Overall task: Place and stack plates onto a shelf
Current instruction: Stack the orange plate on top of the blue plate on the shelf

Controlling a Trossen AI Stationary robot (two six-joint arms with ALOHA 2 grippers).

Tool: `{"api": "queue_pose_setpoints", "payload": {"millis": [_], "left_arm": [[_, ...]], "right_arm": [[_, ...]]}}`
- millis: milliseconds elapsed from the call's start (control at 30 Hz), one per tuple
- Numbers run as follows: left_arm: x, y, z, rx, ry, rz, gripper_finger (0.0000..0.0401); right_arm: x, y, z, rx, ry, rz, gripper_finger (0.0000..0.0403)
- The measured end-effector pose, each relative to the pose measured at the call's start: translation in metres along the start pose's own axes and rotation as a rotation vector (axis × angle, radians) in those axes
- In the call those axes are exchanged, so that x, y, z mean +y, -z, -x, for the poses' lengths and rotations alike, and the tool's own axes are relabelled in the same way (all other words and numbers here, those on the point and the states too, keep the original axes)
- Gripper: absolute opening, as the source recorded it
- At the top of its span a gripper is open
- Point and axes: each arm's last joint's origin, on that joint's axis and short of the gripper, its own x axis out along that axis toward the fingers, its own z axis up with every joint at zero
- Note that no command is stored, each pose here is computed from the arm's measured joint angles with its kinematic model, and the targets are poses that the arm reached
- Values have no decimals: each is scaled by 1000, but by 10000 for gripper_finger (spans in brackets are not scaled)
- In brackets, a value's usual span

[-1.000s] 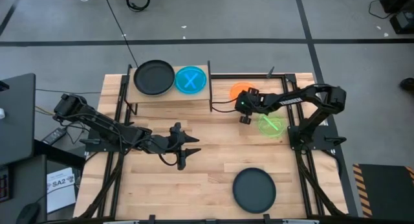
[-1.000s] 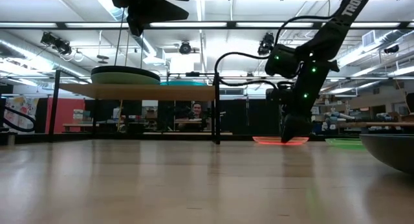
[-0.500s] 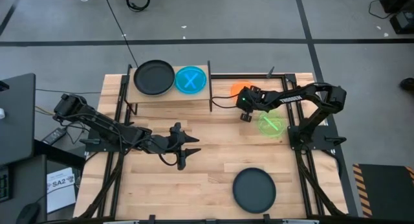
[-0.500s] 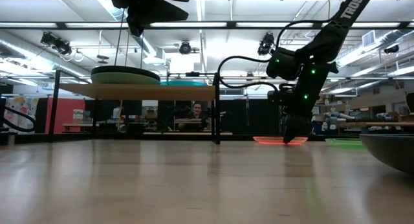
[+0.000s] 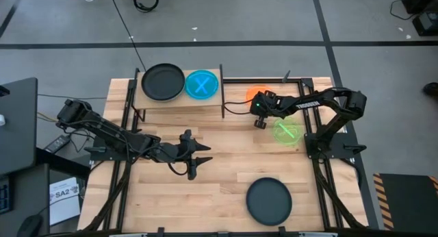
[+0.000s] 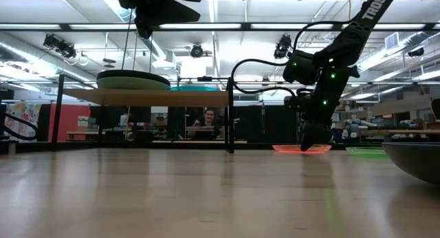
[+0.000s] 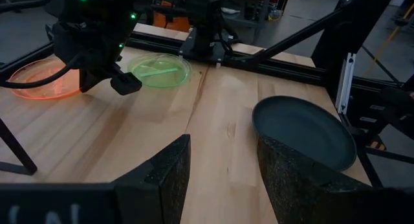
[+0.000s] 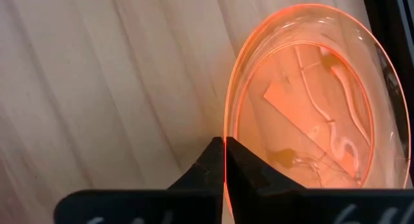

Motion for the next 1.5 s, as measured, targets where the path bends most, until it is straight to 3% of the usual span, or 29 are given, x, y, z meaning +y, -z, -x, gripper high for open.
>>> {"api": "queue_pose_setpoints", "payload": {"millis": [700, 1067, 1500], "left_arm": [[-1, 0, 1, 0, 4, -1, 185], [-8, 1, 5, -3, 34, -58, 185], [-4, -16, 29, -37, 56, -103, 185]], "right_arm": [[0, 0, 12, -2, 10, 13, 6], [-13, 1, 54, -85, 29, -15, 5], [-27, 1, 110, -327, 38, -107, 5]]}}
